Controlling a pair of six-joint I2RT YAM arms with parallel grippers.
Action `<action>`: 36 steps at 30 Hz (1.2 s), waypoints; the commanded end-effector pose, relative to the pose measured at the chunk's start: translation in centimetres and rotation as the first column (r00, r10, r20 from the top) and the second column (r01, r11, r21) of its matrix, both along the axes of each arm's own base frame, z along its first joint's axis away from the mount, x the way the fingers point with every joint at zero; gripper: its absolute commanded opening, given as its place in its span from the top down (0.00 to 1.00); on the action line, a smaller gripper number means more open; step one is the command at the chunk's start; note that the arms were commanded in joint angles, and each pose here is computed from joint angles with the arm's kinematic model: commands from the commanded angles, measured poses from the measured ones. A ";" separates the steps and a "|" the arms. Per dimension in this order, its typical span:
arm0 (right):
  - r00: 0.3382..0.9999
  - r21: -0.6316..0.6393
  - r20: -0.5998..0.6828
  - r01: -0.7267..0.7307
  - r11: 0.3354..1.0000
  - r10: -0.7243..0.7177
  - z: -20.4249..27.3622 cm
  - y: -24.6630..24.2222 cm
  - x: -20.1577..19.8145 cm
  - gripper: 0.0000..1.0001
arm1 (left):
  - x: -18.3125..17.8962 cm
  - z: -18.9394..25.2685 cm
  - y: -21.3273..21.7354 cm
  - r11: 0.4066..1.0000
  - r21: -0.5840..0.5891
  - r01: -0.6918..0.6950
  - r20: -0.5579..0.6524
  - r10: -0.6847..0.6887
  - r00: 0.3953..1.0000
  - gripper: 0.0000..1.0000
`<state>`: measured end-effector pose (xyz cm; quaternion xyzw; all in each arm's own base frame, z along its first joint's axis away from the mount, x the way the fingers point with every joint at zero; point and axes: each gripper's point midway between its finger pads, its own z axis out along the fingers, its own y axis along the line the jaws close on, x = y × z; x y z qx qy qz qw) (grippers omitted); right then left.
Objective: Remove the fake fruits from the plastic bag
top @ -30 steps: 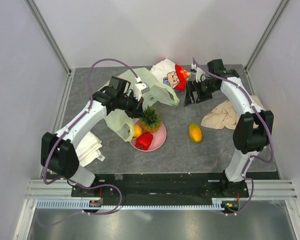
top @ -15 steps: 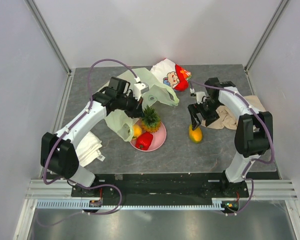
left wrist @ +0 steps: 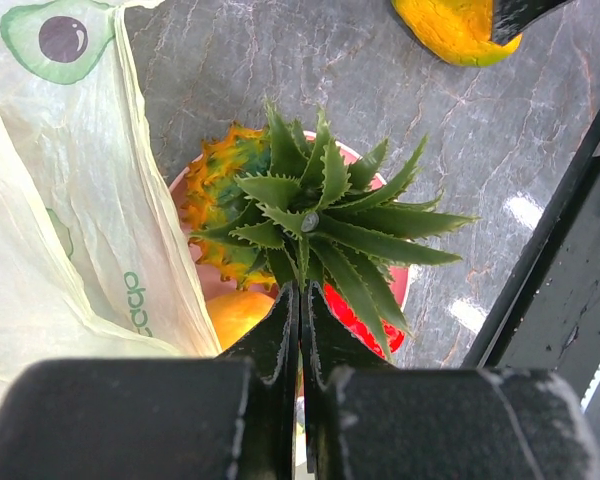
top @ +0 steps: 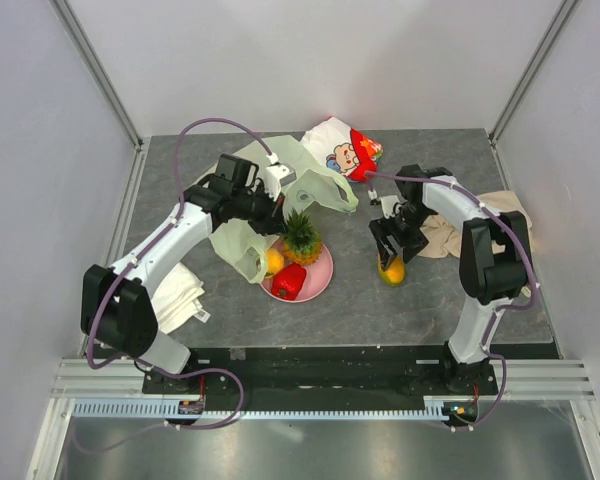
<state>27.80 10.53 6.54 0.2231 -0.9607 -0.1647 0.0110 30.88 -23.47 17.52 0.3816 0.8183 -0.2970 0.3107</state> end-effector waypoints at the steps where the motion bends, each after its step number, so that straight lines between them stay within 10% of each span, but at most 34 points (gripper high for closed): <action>1: 1.000 -0.040 0.007 -0.003 0.999 0.003 -1.0 -0.3 1.3 0.21 | 0.3 0.9 0.2 0.999 -0.026 -0.035 0.026 0.036 0.999 0.98; 8: 0.992 0.056 0.056 -0.120 0.991 0.117 1.2 1.1 1.9 0.68 | 0.4 0.6 0.5 0.998 -0.027 -0.049 0.020 0.049 0.999 0.98; 12: 0.929 0.127 0.234 -0.320 0.939 0.285 3.7 2.3 1.0 0.73 | 0.4 0.2 0.6 0.998 -0.036 -0.052 -0.001 0.052 0.999 0.98; 15: 0.720 0.067 0.451 -0.617 0.784 0.527 5.5 3.5 -1.2 0.72 | 0.3 0.4 0.4 0.998 -0.050 -0.043 -0.013 0.042 0.999 0.98; 17: 0.459 -0.074 0.582 -0.792 0.606 0.671 6.7 4.6 -2.6 0.72 | 0.1 0.4 0.3 0.998 -0.060 -0.034 -0.021 0.032 0.999 0.98; 20: 0.109 -0.323 0.663 -0.851 0.414 0.741 8.1 6.2 -2.3 0.73 | 0.0 0.3 0.2 0.997 -0.065 -0.030 -0.029 0.028 0.999 0.98; 26: -0.366 -0.638 0.575 -0.760 0.121 0.732 8.8 9.7 -1.4 0.76 | -0.2 0.2 0.3 0.997 -0.066 -0.028 -0.034 0.026 0.999 0.98; 31: -0.605 -0.754 0.476 -0.655 -0.059 0.638 8.3 12.7 -1.8 0.87 | -0.4 -0.2 0.3 0.997 -0.068 -0.024 -0.046 0.021 0.999 0.98; 36: -0.706 -0.775 0.426 -0.608 -0.175 0.565 7.3 14.9 -2.4 0.87 | -0.4 -0.3 0.2 0.997 -0.073 -0.027 -0.057 0.023 0.998 0.98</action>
